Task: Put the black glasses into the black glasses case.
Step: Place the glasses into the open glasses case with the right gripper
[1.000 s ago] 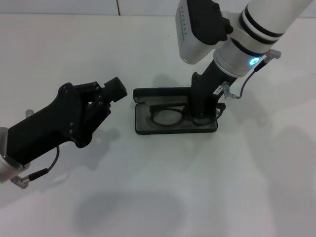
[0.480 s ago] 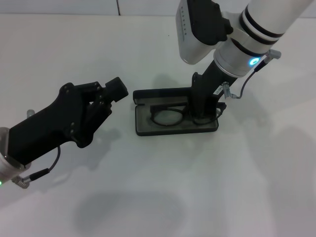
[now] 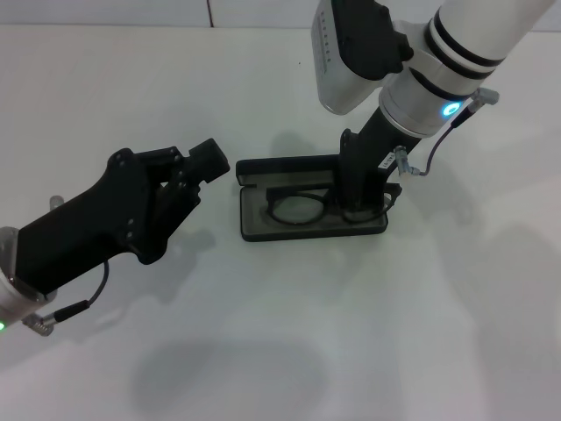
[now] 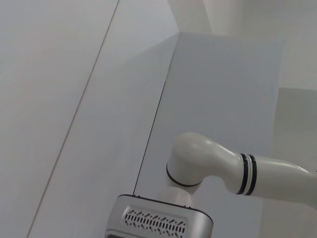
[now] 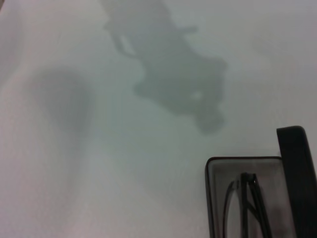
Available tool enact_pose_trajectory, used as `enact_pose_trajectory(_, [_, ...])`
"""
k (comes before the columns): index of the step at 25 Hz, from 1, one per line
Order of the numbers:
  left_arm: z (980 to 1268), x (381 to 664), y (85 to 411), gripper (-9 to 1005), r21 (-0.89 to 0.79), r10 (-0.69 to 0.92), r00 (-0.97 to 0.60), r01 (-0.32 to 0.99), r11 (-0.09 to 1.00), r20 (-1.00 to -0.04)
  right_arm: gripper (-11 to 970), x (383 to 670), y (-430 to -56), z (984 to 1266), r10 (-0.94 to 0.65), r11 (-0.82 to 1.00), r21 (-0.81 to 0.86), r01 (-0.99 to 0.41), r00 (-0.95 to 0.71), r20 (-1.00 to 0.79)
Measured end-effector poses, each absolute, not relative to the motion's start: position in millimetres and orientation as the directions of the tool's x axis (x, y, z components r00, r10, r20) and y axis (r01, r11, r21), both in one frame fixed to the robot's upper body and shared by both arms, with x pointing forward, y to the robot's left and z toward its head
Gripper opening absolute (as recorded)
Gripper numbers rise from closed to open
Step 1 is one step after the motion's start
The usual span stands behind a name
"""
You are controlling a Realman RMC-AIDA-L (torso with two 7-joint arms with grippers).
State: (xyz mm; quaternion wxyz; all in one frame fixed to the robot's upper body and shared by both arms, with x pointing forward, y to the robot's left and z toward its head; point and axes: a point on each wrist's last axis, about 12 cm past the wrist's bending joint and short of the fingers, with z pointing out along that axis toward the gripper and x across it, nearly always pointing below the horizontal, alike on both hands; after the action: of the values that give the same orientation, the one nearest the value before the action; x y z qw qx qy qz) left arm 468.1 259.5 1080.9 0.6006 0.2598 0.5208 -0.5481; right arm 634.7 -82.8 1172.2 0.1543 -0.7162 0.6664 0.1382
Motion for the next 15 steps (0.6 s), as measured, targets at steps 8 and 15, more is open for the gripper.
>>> enact_pose_trajectory(8, [1080.8,467.9,259.1,43,-0.259,-0.387,-0.145,0.929,0.262,-0.91,83,634.9,-82.5,1172.2,-0.912,-0.064,-0.04,-0.997,0.075,-0.402])
enact_pose_trajectory(15, [1080.8,467.9,259.1,42,-0.259,-0.388,-0.145,0.929,0.262,-0.91,87,635.4,-81.7,1173.3,-0.912,-0.066,-0.046,-0.997,0.078,-0.404])
